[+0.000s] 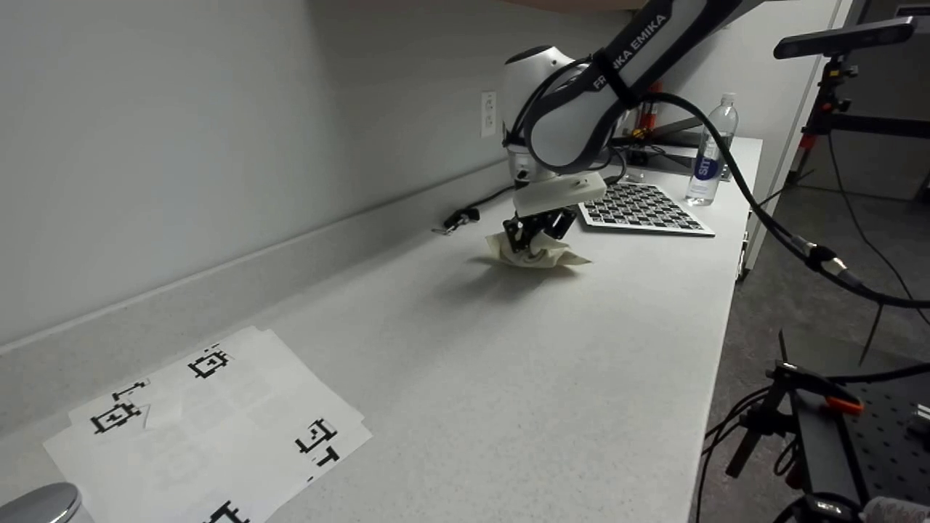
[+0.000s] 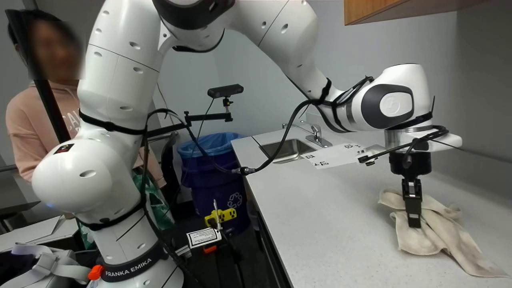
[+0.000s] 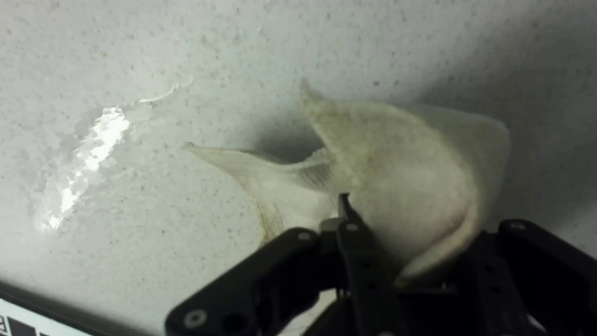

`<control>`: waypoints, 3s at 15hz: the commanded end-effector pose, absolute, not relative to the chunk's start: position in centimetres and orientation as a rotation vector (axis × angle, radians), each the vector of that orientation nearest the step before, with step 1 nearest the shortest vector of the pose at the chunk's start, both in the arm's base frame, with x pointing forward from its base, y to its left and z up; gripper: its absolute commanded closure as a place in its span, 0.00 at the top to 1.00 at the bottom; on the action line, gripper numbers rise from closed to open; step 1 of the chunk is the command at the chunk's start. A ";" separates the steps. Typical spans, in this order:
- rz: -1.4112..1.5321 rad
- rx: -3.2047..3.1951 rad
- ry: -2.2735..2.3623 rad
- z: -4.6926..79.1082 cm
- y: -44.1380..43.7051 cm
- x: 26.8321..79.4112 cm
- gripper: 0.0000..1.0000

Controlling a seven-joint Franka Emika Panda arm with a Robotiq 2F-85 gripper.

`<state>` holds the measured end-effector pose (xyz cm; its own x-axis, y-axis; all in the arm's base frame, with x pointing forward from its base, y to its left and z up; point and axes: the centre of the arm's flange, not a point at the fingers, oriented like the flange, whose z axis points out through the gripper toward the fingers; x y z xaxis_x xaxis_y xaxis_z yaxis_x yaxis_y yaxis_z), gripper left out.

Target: Wipe the countertop with the towel

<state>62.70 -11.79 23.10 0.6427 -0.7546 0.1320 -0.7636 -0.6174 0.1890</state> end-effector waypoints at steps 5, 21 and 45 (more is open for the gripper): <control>0.027 2.487 -1.411 19.9 -20.7 61.7 0.03; -0.216 2.462 -1.553 21.6 -20.6 52.1 0.03; -0.028 2.851 -0.796 25.4 -13.9 60.3 0.69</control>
